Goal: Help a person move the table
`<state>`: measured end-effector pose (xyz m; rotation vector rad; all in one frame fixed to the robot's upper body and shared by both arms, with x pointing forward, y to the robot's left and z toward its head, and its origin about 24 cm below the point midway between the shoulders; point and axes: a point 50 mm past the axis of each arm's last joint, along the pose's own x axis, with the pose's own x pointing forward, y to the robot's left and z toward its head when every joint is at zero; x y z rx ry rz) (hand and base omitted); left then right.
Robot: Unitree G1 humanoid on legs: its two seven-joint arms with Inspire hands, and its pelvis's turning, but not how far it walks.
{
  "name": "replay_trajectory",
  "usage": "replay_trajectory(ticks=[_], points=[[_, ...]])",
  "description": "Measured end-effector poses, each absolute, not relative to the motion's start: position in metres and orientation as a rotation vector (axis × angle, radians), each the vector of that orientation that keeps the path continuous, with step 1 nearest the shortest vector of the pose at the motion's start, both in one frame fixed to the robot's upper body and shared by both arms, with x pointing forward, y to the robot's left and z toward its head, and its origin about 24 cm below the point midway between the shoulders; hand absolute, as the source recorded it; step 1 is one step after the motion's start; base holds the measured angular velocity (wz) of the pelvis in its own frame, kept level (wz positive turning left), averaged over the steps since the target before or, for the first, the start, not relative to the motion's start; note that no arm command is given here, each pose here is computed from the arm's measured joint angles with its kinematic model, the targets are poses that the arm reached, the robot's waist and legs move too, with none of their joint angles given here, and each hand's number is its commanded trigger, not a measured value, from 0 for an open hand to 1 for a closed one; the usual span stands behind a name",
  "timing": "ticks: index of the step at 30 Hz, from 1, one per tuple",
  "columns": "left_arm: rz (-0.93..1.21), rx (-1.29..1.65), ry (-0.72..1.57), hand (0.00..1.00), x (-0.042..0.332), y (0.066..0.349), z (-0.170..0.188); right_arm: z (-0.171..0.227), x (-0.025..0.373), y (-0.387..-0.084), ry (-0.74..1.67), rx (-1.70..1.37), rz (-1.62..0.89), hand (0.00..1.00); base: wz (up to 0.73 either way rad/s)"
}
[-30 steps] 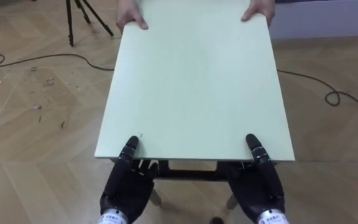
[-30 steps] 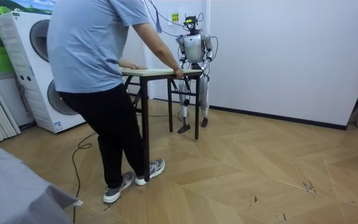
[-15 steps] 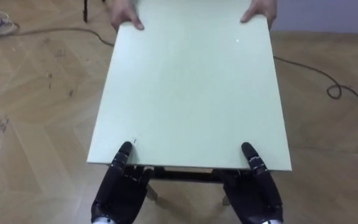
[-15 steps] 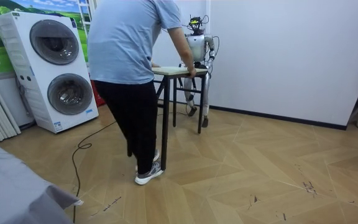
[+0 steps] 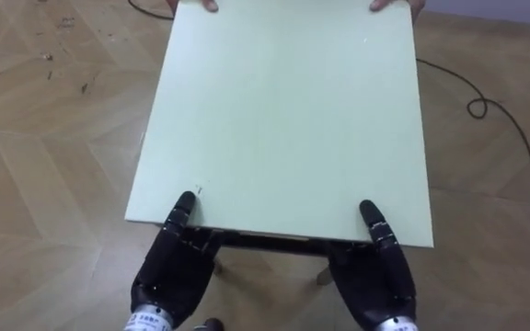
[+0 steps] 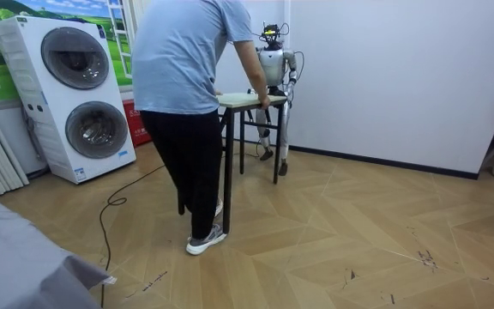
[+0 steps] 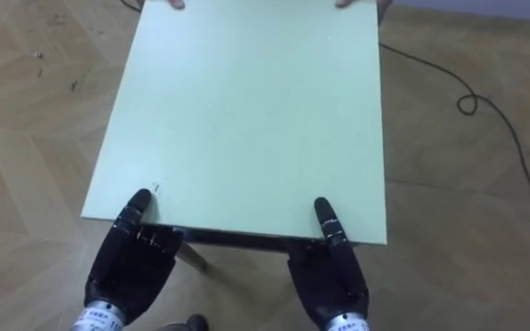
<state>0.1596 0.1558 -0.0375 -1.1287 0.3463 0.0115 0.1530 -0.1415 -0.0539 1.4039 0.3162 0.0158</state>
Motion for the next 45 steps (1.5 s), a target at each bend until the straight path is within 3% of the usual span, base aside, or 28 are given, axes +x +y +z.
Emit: replay_trajectory(ticks=[8, 15, 24, 29, 45], points=[[-0.017, -1.119, 0.347, 1.00, 0.166, 0.151, -0.036, -0.053, 0.154, -0.146, 0.324, 1.381, 0.009, 1.00, 0.00], [0.054, -1.197, 0.376, 1.00, 0.140, 0.148, -0.049, -0.052, 0.156, -0.150, 0.343, 1.306, 0.026, 1.00, -0.21], [0.035, -1.169, 0.369, 1.00, 0.144, 0.148, -0.046, -0.052, 0.153, -0.151, 0.339, 1.312, 0.019, 1.00, 0.39], [-0.025, -1.161, 0.343, 1.00, 0.169, 0.138, -0.037, -0.043, 0.168, -0.162, 0.269, 1.309, 0.026, 1.00, 0.07], [0.012, -1.190, 0.423, 1.00, 0.163, 0.130, -0.050, -0.054, 0.151, -0.161, 0.315, 1.302, -0.038, 1.00, 0.03]])
